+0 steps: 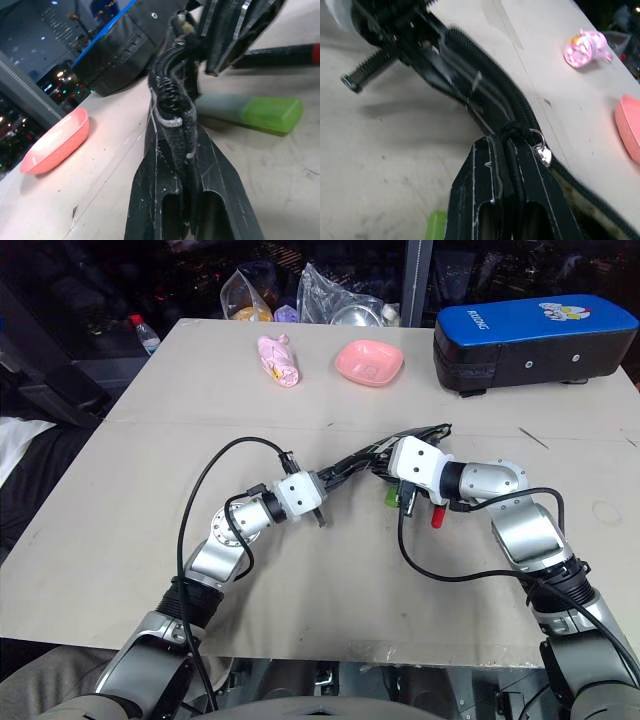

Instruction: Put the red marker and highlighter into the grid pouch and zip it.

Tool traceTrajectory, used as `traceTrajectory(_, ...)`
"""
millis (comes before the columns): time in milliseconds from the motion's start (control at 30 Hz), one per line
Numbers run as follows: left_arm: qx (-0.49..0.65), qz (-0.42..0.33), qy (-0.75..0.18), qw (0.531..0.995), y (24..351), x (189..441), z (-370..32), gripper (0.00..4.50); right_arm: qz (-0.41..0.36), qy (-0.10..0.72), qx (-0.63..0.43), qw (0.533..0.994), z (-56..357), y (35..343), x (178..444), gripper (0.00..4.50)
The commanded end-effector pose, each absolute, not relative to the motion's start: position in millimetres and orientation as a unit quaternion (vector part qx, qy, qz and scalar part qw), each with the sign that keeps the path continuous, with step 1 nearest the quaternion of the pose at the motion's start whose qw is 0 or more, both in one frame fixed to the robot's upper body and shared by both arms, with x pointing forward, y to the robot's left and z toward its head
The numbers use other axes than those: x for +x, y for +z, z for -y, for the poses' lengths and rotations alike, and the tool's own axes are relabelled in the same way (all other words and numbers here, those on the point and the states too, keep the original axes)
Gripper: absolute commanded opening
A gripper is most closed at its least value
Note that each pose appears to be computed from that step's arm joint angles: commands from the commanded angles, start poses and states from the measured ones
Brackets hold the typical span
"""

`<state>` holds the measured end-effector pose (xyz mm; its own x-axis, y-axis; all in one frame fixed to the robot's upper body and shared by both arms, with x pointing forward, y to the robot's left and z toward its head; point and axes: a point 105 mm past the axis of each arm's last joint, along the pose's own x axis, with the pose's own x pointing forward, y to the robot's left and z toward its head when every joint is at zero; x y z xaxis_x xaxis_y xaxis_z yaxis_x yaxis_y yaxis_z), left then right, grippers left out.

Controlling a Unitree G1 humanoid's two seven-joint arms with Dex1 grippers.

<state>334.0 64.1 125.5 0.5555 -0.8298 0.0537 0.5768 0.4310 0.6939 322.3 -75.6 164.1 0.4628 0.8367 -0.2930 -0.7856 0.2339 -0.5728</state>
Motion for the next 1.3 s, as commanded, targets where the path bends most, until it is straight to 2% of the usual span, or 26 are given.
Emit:
traceTrajectory(33, 0.332, 0.217, -0.438, 0.807, 129, 330, -58, 0.0, 0.075, 0.544, -0.358, 0.755, 58, 176, 312, 0.04)
traceTrajectory(367, 0.336, 0.214, -0.434, 0.808, 128, 333, -59, 0.0, 0.075, 0.588, -0.36, 0.721, 41, 171, 296, 0.04)
traceTrajectory(467, 0.331, 0.214, -0.429, 0.812, 130, 334, -60, 0.0, 0.057, 0.574, -0.361, 0.733, 54, 171, 300, 0.86)
traceTrajectory(567, 0.326, 0.214, -0.427, 0.816, 132, 335, -62, 0.0, 0.038, 0.564, -0.337, 0.753, 68, 175, 299, 2.19)
traceTrajectory(600, 0.322, 0.215, -0.425, 0.818, 133, 335, -62, 0.0, 0.019, 0.564, -0.311, 0.765, 76, 177, 295, 2.81)
traceTrajectory(633, 0.32, 0.216, -0.424, 0.819, 134, 335, -63, 0.0, 0.003, 0.564, -0.291, 0.773, 83, 179, 291, 3.13)
traceTrajectory(833, 0.313, 0.219, -0.422, 0.822, 138, 336, -64, 0.0, -0.027, 0.5, -0.219, 0.837, 117, 194, 298, 3.13)
traceTrajectory(933, 0.312, 0.22, -0.424, 0.821, 139, 335, -64, 0.0, -0.025, 0.436, -0.2, 0.877, 130, 200, 319, 2.39)
traceTrajectory(1033, 0.313, 0.222, -0.428, 0.818, 140, 334, -62, 0.0, -0.023, 0.409, -0.171, 0.896, 130, 201, 333, 0.95)
traceTrajectory(1067, 0.313, 0.224, -0.429, 0.817, 140, 334, -61, 0.0, -0.029, 0.401, -0.169, 0.9, 130, 197, 338, 0.3)
traceTrajectory(1100, 0.314, 0.225, -0.429, 0.817, 141, 334, -60, 0.0, -0.037, 0.394, -0.176, 0.901, 131, 192, 343, 0.04)
traceTrajectory(1300, 0.316, 0.23, -0.428, 0.815, 145, 333, -60, 0.0, -0.041, 0.397, -0.203, 0.894, 118, 185, 355, 0.04)
